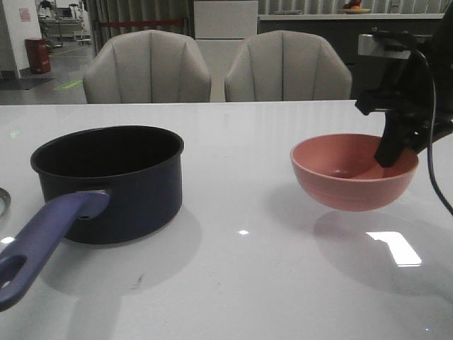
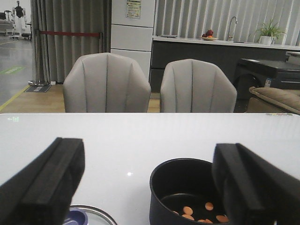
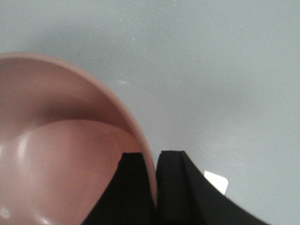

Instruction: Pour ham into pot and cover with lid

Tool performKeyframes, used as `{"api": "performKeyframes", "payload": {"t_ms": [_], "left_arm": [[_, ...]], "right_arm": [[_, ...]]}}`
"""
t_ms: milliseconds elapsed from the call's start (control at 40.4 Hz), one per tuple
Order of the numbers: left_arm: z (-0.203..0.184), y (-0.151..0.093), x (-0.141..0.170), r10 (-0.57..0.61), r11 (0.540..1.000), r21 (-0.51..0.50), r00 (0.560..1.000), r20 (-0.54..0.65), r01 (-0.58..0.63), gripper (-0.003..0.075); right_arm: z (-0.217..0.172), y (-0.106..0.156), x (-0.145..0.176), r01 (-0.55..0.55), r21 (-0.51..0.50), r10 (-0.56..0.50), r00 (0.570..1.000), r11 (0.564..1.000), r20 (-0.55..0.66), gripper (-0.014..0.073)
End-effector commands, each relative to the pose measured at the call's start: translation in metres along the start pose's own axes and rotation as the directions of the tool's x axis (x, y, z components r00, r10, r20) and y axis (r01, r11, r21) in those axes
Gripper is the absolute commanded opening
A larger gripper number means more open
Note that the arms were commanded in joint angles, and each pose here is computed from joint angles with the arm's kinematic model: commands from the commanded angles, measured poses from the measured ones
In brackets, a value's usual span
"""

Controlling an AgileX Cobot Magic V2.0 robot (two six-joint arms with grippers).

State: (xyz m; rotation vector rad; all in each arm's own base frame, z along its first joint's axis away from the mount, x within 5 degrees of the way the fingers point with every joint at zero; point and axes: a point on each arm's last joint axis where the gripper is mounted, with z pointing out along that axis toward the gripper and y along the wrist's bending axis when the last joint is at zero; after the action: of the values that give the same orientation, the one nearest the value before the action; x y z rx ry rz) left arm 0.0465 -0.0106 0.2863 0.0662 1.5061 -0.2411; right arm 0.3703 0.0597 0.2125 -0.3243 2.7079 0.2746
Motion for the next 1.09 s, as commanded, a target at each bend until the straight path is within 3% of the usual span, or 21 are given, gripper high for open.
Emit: {"api": "performKeyframes", "payload": {"t_ms": [0,297,471,644,768,917,1065], "left_arm": [[-0.001,-0.001,-0.015,-0.012,1.0,0.008,0.996,0.094,0.012,0.0606],[-0.001,-0.001,-0.015,-0.012,1.0,0.008,0.996,0.094,0.012,0.0606],[-0.001,-0.001,-0.015,-0.012,1.0,0.008,0.996,0.094,0.012,0.0606],[-0.001,-0.001,-0.015,-0.012,1.0,0.008,0.996,0.094,0.012,0.0606],[-0.001,-0.001,-0.015,-0.012,1.0,0.008,0.996,0.094,0.012,0.0606],[-0.001,-0.001,-0.015,-0.012,1.0,0.008,0.996,0.094,0.012,0.0606],[-0.001,-0.001,-0.016,-0.012,1.0,0.008,0.995,0.1,0.012,0.0606]], "right_arm": [[-0.016,-0.001,-0.016,-0.008,0.014,0.007,0.993,1.0,0.117,0.0155],[-0.011,-0.004,-0.021,0.007,0.036,-0.012,0.991,0.999,0.136,0.0421],[-0.04,-0.001,-0.029,0.07,0.061,-0.078,0.988,0.996,0.132,0.0433],[-0.096,0.011,-0.031,0.088,0.082,-0.107,0.958,0.993,0.266,0.0433],[-0.144,0.024,-0.026,0.081,0.067,-0.101,0.91,0.994,0.402,0.0432],[-0.192,0.047,-0.004,0.116,0.081,-0.142,0.821,0.99,0.553,0.0432],[-0.222,0.067,0.03,0.147,0.101,-0.176,0.702,0.984,0.69,0.0432]]}}
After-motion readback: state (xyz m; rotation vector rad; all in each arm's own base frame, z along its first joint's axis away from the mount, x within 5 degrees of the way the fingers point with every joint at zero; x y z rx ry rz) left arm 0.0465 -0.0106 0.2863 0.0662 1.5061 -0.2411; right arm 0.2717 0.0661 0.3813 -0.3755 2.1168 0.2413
